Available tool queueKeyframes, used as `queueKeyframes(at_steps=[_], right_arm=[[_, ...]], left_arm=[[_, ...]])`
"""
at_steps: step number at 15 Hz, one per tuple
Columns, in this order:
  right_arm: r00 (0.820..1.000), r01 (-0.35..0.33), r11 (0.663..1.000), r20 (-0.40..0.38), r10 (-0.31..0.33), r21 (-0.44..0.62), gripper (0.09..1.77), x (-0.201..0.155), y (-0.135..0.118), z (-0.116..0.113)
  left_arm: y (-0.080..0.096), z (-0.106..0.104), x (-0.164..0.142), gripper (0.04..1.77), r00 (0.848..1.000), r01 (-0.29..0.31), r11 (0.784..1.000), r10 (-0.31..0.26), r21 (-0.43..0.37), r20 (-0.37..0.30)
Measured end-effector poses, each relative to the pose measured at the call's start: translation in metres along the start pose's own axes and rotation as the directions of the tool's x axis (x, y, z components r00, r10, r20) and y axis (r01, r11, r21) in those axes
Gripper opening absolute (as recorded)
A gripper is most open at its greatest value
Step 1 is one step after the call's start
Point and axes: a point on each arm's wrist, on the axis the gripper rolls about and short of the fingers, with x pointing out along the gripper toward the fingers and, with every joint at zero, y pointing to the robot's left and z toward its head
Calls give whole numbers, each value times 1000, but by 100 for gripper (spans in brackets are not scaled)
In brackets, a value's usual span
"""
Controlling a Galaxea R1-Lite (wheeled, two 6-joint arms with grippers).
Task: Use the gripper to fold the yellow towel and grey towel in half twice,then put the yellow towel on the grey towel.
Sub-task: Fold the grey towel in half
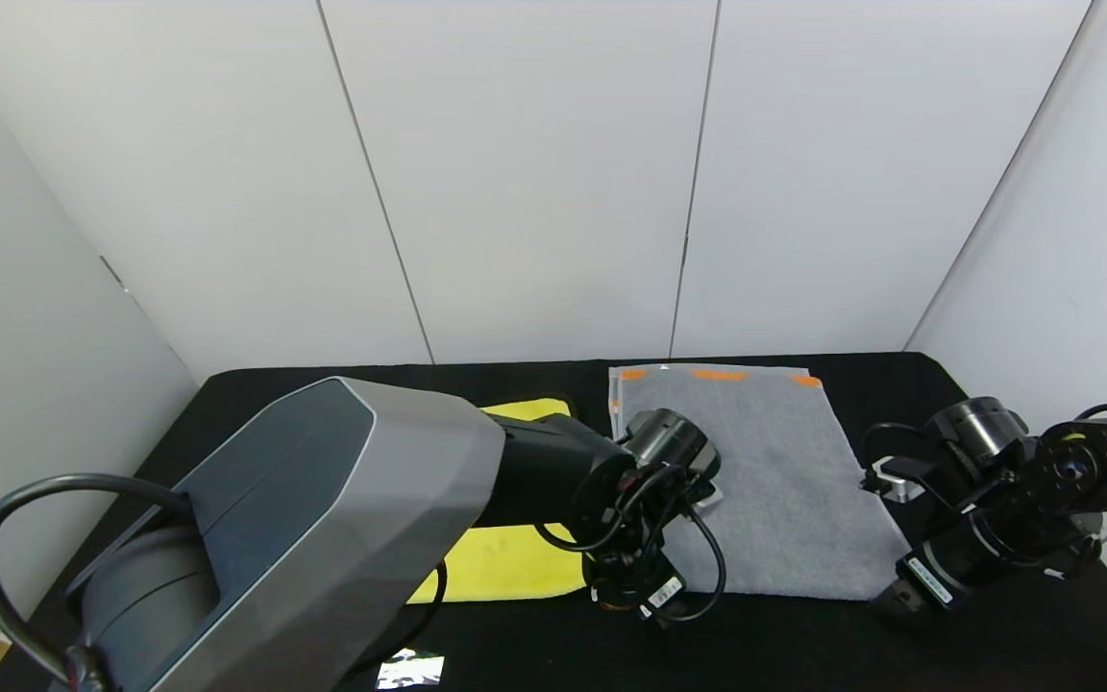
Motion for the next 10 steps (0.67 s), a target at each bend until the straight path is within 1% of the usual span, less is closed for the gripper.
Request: queueKeyframes(at_steps=[9, 10], right_arm=[[1000, 0, 1000, 4, 0, -1, 172, 0, 0, 1], [1000, 0, 1000, 5, 0, -2, 172, -1, 0, 1]], left_arm=[[0, 3, 9, 172, 1000, 0, 1000, 0, -1, -4], [0, 3, 10, 161, 1000, 0, 1000, 0, -1, -4]])
